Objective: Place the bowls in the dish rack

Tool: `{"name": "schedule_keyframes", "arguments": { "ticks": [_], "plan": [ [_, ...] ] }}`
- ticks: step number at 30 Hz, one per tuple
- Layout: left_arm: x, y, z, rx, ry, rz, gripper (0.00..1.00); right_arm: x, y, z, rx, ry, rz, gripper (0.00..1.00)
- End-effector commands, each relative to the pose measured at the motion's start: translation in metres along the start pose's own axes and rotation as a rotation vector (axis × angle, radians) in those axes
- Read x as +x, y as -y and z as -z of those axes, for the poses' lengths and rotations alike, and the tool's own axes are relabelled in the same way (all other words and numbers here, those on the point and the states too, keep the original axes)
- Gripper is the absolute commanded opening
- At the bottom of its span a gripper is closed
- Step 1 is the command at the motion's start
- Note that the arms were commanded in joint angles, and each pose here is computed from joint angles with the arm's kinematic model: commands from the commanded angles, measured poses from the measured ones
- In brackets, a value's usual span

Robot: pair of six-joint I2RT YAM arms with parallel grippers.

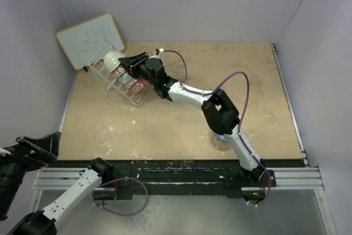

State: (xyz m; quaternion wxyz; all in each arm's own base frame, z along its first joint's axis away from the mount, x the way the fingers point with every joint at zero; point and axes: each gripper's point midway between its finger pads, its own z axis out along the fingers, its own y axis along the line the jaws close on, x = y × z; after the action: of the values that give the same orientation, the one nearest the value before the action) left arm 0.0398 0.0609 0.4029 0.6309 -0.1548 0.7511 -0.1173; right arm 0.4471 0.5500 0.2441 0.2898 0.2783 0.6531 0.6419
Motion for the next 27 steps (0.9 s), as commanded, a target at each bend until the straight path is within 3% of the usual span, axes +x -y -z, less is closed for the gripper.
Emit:
{"name": "schedule_keyframes", "arguments": {
  "ticks": [1,13,21,27],
  "plan": [
    [-0.005,-0.001,0.002,0.006,0.019,0.014,0.99,-0.004,-0.042,0.017,-0.052,0.019,0.011,0.36],
    [-0.008,0.000,0.002,0.003,0.025,0.016,0.99,-0.012,-0.059,0.061,-0.026,0.029,0.130,0.37],
    [-0.010,0.003,0.000,0.003,0.022,0.016,0.99,-0.038,-0.071,0.130,0.143,0.065,0.496,0.51],
    [-0.011,0.010,-0.008,0.013,0.020,0.000,0.99,-0.080,-0.031,0.225,0.421,0.097,0.799,0.64]
  ]
}}
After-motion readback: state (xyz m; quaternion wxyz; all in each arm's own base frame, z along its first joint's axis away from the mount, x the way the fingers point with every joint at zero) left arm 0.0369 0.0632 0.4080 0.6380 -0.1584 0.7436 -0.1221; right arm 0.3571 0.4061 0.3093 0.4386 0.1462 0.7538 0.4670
